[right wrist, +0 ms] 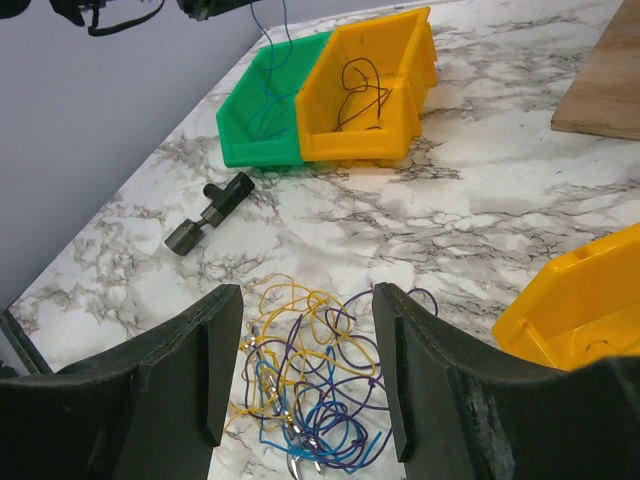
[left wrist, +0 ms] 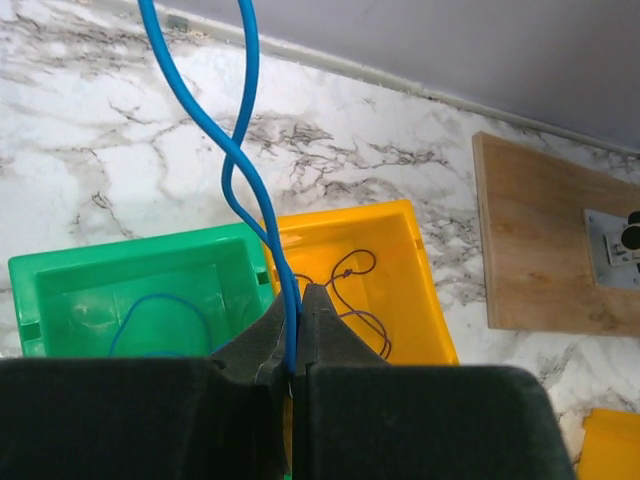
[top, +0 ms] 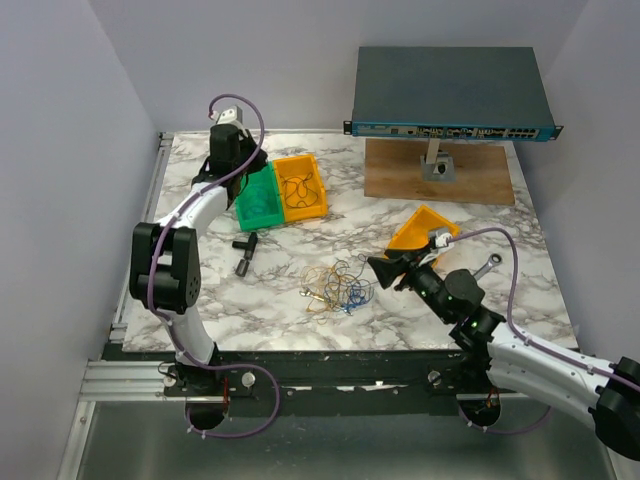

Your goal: Untangle the cables

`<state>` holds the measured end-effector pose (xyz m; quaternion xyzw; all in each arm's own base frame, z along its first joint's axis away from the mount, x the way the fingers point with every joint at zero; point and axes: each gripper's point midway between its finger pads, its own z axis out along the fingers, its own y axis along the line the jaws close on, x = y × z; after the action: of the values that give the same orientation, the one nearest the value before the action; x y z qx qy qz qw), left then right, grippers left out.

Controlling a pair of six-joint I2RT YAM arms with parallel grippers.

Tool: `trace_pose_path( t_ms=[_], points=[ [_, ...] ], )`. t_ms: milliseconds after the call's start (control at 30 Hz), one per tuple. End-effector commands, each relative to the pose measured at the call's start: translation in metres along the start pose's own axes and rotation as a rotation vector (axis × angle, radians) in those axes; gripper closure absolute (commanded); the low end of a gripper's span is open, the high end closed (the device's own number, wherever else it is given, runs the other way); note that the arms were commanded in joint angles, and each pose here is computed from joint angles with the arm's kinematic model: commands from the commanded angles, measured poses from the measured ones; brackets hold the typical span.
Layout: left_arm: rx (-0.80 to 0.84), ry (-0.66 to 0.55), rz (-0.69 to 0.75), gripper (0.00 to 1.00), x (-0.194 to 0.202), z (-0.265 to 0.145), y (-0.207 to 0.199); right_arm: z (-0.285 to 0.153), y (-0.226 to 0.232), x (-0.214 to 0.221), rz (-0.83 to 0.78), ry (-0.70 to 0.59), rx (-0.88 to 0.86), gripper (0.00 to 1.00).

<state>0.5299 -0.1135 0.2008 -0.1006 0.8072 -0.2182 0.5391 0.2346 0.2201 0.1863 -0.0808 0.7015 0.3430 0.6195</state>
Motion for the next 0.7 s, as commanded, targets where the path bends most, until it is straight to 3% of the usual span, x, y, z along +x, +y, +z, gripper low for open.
trace_pose_path(
  t_ms=[0,400,667],
  points=[
    [0.010,-0.038,-0.028,1.00,0.000,0.004,0.002,-0.004,0.002,-0.006,-0.007,-0.042,-0.018,0.39],
    [-0.348,0.154,0.007,1.00,0.062,-0.023,0.055,-0.008,-0.004,0.002,0.001,-0.040,-0.006,0.39],
    [-0.333,0.339,0.009,1.00,0.114,-0.012,0.054,-0.008,-0.003,0.001,0.006,-0.041,-0.007,0.39]
  ],
)
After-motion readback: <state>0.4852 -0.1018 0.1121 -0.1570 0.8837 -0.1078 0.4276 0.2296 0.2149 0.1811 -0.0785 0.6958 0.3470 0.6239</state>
